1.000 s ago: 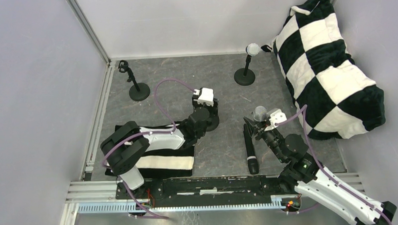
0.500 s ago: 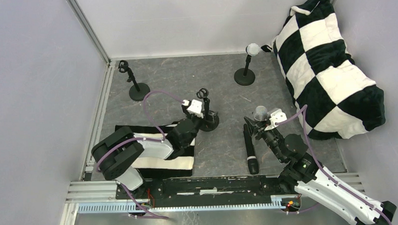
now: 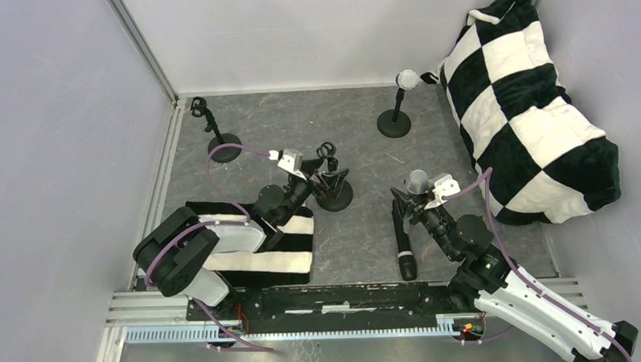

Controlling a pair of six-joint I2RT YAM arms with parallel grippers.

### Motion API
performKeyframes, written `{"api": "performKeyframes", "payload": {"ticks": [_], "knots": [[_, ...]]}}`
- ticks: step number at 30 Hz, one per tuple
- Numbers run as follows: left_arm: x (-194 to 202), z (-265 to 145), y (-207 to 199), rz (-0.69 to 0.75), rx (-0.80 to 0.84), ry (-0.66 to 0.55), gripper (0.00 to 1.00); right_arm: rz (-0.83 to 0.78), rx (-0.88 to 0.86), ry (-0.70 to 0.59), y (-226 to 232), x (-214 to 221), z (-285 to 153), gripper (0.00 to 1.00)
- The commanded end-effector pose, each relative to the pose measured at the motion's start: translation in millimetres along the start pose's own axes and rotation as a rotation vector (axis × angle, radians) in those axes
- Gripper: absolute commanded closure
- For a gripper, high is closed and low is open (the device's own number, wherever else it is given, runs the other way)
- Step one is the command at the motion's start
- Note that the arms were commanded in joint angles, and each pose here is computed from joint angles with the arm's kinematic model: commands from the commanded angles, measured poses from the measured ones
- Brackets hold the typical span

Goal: Attach the microphones to the stand

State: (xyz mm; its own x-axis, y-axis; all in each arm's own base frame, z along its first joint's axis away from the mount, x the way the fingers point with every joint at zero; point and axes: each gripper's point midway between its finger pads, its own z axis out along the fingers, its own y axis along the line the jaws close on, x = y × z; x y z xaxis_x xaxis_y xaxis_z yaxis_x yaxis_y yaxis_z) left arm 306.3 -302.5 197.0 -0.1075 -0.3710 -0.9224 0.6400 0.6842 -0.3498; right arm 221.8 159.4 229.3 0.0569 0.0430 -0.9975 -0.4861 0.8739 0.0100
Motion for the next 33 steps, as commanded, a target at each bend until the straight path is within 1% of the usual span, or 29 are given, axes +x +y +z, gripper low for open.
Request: {"api": "performKeyframes", "payload": {"ticks": [1, 8, 13, 14, 17, 19, 22, 25, 27, 28, 33], "knots": [[-46, 9, -10, -0.134, 0.062, -0.121, 0.00, 0.034, -0.004, -0.050, 1, -14, 1, 1.00], [-59, 22, -19, -0.231, 0.088, -0.128, 0.00, 0.046, -0.001, -0.056, 1, -15, 0, 1.00], [-64, 30, -20, -0.259, 0.075, -0.126, 0.00, 0.055, 0.002, -0.061, 0, -18, -1, 1.00], [-64, 32, -19, -0.260, 0.068, -0.120, 0.02, 0.056, 0.002, -0.063, 0, -19, -2, 1.00], [-64, 35, -17, -0.267, 0.061, -0.115, 0.13, 0.055, 0.005, -0.069, -1, -23, -2, 1.00], [-62, 37, -16, -0.269, 0.061, -0.108, 0.23, 0.053, 0.006, -0.071, -1, -24, -2, 1.00], [-59, 38, -14, -0.264, 0.055, -0.096, 0.35, 0.054, 0.006, -0.076, -1, -27, -3, 1.00], [-57, 38, -11, -0.250, 0.045, -0.087, 0.55, 0.055, 0.004, -0.074, -1, -27, -3, 1.00], [-55, 38, -7, -0.234, 0.032, -0.080, 0.65, 0.057, 0.006, -0.071, -1, -26, -4, 1.00], [-54, 38, -6, -0.218, 0.025, -0.075, 0.68, 0.057, 0.005, -0.071, -1, -26, -4, 1.00], [-45, 38, 7, -0.102, -0.030, -0.026, 0.77, 0.059, 0.009, -0.071, -2, -25, -5, 1.00]]}}
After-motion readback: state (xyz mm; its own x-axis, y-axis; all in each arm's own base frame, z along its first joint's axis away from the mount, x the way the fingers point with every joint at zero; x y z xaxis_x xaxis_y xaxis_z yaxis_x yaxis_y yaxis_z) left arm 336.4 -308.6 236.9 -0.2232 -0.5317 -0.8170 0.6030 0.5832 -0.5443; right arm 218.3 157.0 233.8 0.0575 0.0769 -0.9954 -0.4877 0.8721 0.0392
